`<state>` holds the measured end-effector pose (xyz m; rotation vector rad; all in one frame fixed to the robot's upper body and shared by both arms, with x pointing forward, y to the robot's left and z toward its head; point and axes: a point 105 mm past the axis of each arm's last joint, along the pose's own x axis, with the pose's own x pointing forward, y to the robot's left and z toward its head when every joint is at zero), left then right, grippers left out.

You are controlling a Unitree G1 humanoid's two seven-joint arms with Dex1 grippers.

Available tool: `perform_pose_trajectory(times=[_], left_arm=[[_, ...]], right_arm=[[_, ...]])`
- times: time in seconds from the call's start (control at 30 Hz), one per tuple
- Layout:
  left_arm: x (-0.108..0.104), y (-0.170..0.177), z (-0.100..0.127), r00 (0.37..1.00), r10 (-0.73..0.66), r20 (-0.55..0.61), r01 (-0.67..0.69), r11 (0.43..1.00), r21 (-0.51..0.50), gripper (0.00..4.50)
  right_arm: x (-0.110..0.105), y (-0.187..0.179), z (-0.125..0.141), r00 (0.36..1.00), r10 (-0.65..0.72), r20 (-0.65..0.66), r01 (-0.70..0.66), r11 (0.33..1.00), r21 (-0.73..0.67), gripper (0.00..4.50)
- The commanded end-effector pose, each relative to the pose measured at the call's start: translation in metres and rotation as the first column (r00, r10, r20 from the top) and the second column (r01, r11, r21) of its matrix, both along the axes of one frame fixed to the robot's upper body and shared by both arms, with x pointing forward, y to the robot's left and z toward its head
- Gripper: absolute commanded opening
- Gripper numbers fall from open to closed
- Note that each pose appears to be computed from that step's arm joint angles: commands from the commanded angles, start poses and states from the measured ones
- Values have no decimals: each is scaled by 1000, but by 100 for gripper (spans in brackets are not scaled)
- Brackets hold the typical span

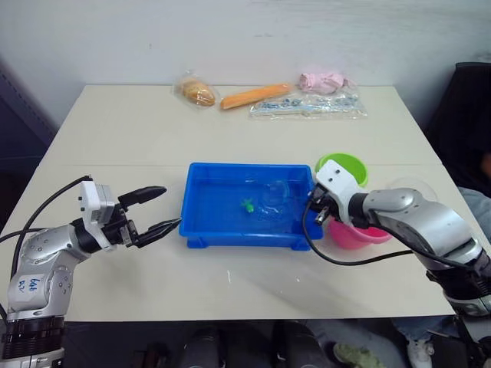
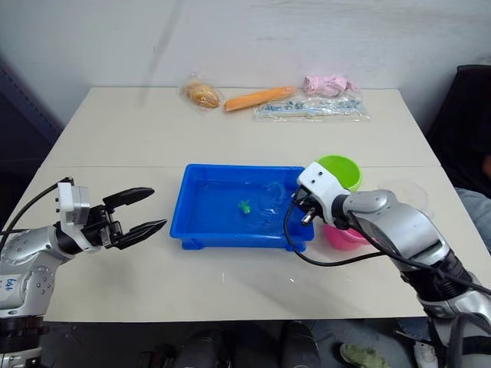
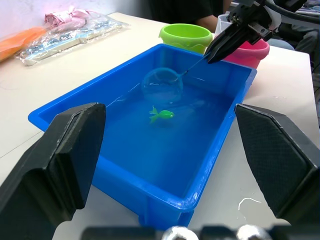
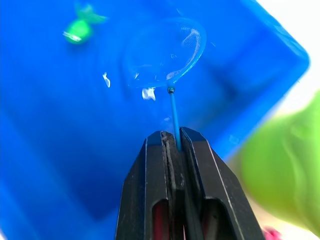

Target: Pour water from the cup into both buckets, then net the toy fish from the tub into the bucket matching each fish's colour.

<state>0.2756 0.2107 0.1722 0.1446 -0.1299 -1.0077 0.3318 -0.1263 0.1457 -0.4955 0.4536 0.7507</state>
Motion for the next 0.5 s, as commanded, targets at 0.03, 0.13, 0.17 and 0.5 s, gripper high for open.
perform_pose_trajectory(times=[0.03, 0.13, 0.17, 0.5], left_arm=[[-3, -6, 9, 999, -30, 35, 30, 1000, 7, 443], [-3, -7, 8, 999, -35, 30, 35, 999, 5, 443], [-3, -7, 8, 999, -36, 29, 36, 999, 5, 443], [-3, -11, 6, 998, -63, 23, 63, 998, 5, 443]], right_arm=[[-14, 18, 3, 997, 73, -24, -72, 996, 59, 0], [-20, 26, 3, 994, 91, -67, -83, 990, 114, 0], [-21, 27, 3, 993, 93, -77, -83, 989, 125, 0], [-37, 14, 27, 988, 81, -134, -27, 932, 362, 0]])
